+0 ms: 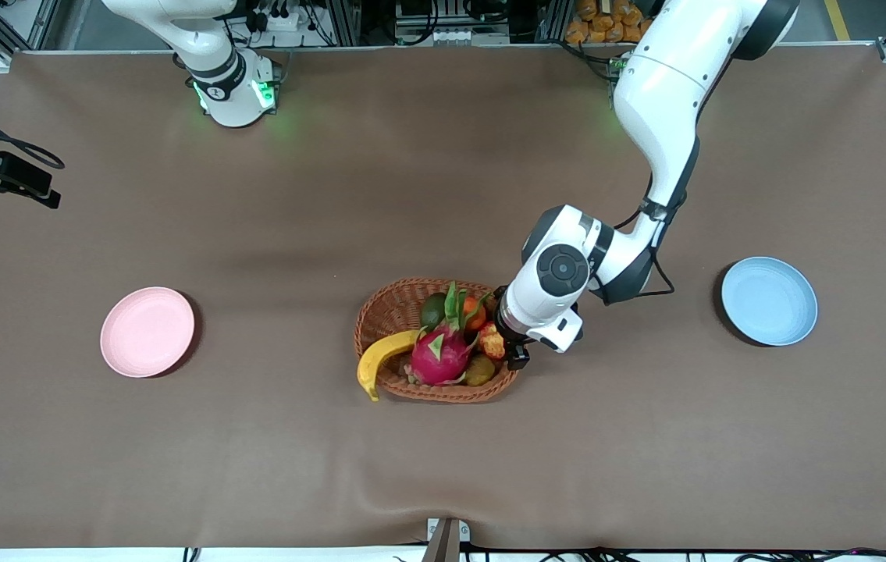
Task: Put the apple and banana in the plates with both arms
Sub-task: 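Lower the left gripper and close it on the red apple, then lift the apple with the left gripper while the right gripper reaches out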
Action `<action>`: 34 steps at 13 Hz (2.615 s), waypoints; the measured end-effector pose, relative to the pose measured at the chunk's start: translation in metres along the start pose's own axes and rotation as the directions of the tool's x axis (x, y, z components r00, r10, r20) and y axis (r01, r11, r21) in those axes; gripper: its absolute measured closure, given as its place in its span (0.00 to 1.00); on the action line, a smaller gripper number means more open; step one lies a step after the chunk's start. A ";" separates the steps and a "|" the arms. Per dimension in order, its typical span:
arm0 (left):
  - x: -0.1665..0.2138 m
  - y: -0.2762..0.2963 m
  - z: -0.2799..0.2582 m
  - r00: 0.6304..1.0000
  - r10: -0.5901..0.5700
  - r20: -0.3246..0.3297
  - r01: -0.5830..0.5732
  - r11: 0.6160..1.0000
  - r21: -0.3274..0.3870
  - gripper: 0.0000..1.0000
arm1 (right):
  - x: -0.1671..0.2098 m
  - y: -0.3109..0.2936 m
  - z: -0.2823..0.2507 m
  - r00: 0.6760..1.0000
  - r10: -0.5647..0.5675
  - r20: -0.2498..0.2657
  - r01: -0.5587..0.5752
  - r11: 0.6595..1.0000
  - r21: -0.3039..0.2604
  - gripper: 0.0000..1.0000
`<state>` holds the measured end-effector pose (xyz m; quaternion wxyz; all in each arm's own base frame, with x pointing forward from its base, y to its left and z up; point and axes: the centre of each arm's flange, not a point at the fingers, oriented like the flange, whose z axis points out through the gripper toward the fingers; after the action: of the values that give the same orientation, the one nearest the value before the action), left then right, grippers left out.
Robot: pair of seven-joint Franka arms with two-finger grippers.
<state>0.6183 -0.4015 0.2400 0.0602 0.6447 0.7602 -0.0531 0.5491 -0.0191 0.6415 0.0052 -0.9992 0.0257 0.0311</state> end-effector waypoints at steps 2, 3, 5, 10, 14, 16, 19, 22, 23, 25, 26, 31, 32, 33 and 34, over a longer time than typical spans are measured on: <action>0.001 0.001 0.008 1.000 -0.002 -0.001 0.002 1.000 0.002 0.00 | 0.000 0.000 0.000 1.000 0.000 0.000 0.000 1.000 0.000 0.00; 0.001 0.001 0.010 1.000 -0.002 -0.002 0.002 1.000 0.004 0.00 | 0.000 0.000 0.000 1.000 0.000 0.000 0.000 1.000 0.000 0.00; 0.001 0.001 0.015 1.000 -0.002 -0.005 0.002 1.000 0.008 0.00 | 0.000 0.000 0.000 1.000 0.000 0.000 0.000 1.000 0.000 0.00; 0.000 -0.001 0.024 1.000 0.000 -0.008 0.000 1.000 0.012 0.15 | 0.000 0.000 0.000 1.000 0.000 0.000 0.000 1.000 0.000 0.00; -0.005 0.003 0.012 1.000 0.010 0.006 -0.010 1.000 -0.004 0.16 | 0.000 0.000 0.000 1.000 0.000 -0.001 0.000 1.000 0.000 0.00; -0.011 0.008 -0.016 0.999 0.032 0.025 -0.032 0.999 -0.028 0.16 | 0.001 0.000 0.000 1.000 0.000 -0.005 0.000 1.000 0.000 0.00; -0.017 0.014 -0.090 0.993 0.108 0.045 -0.105 0.992 -0.069 0.17 | 0.002 0.000 0.000 1.000 0.000 -0.010 0.000 1.000 0.000 0.00; -0.009 0.014 -0.163 0.977 0.208 0.036 -0.205 0.976 -0.079 0.17 | 0.008 0.000 0.003 1.000 -0.011 -0.029 0.011 1.000 0.000 0.00; -0.001 0.013 -0.182 0.968 0.251 0.023 -0.249 0.966 -0.063 0.17 | 0.010 -0.001 0.004 0.999 -0.039 -0.035 0.039 0.999 -0.002 0.00; 0.017 0.015 -0.211 0.946 0.325 0.002 -0.325 0.945 -0.032 0.17 | 0.014 -0.004 0.007 0.995 -0.089 -0.034 0.089 0.996 -0.004 0.00; 0.027 0.017 -0.218 0.935 0.356 -0.008 -0.356 0.935 -0.010 0.17 | 0.016 -0.006 0.011 0.994 -0.108 -0.027 0.108 0.994 -0.006 0.00; 0.090 0.042 -0.229 0.892 0.448 0.051 -0.451 0.887 0.095 0.17 | 0.027 -0.018 0.027 0.972 -0.233 0.001 0.233 0.972 -0.032 0.00; 0.105 0.048 -0.229 0.884 0.462 0.069 -0.467 0.876 0.121 0.17 | 0.027 -0.019 0.027 0.974 -0.227 0.000 0.227 0.973 -0.032 0.00; 0.117 0.051 -0.229 0.876 0.475 0.084 -0.482 0.865 0.141 0.17 | 0.028 -0.019 0.027 0.977 -0.214 -0.002 0.213 0.976 -0.033 0.00; 0.127 0.054 -0.229 0.868 0.486 0.099 -0.496 0.854 0.154 0.17 | 0.028 -0.019 0.026 0.980 -0.201 -0.004 0.200 0.979 -0.033 0.00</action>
<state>0.6462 -0.2324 0.4457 0.0365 0.8183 0.5608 -0.1207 0.5760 -0.0015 0.6136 -0.0079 -0.9967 -0.0756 0.0273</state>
